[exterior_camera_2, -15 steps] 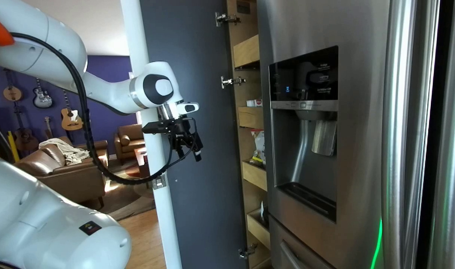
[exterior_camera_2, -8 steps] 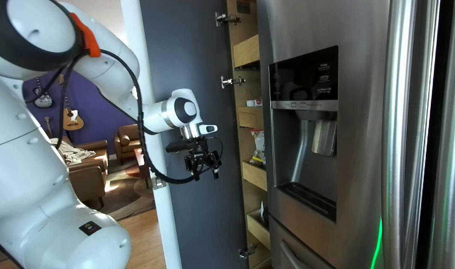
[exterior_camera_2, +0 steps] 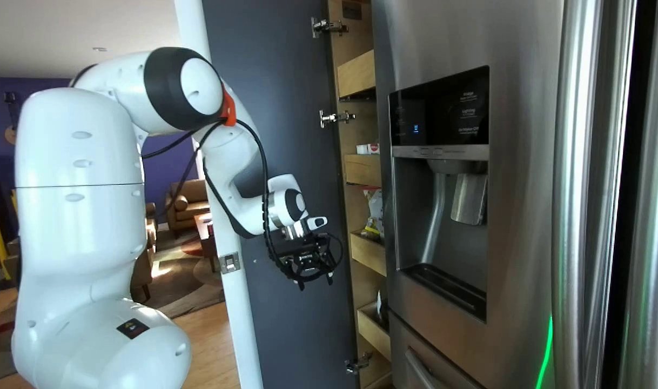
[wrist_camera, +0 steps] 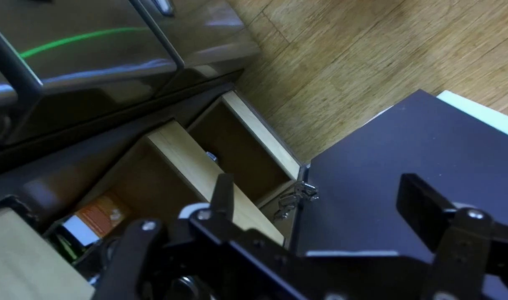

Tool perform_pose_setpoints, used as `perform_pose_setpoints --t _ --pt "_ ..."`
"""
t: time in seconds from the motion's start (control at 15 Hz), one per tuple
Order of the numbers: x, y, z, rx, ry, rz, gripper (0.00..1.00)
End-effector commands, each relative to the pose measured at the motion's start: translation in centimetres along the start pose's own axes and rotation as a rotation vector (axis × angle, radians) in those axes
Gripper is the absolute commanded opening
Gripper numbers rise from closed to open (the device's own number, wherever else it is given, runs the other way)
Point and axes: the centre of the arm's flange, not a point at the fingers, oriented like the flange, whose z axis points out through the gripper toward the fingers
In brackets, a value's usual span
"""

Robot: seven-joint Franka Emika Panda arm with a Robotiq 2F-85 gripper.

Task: Pull out the second drawer from the bottom

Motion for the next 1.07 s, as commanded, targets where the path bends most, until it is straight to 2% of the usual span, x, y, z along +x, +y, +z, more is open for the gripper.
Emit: perform_pose_setpoints --t 0.0,0.27,0.33,0.53,0.87,1.0 --pt "3.8 0.1 6.2 0.006 0.035 -0.119 1.0" --pt "7.1 0.1 11.2 -0.004 0.109 -0.178 1.0" --pt "4.4 0.0 8.3 0.012 0.086 -0.144 1.0" --pt "5.9 0.0 10.8 0.009 0.094 -0.158 1.0" --pt "6.5 0.0 10.6 0.005 0.103 -0.162 1.0" --pt "8.1 0.6 12.0 -0.012 0.09 -0.216 1.0"
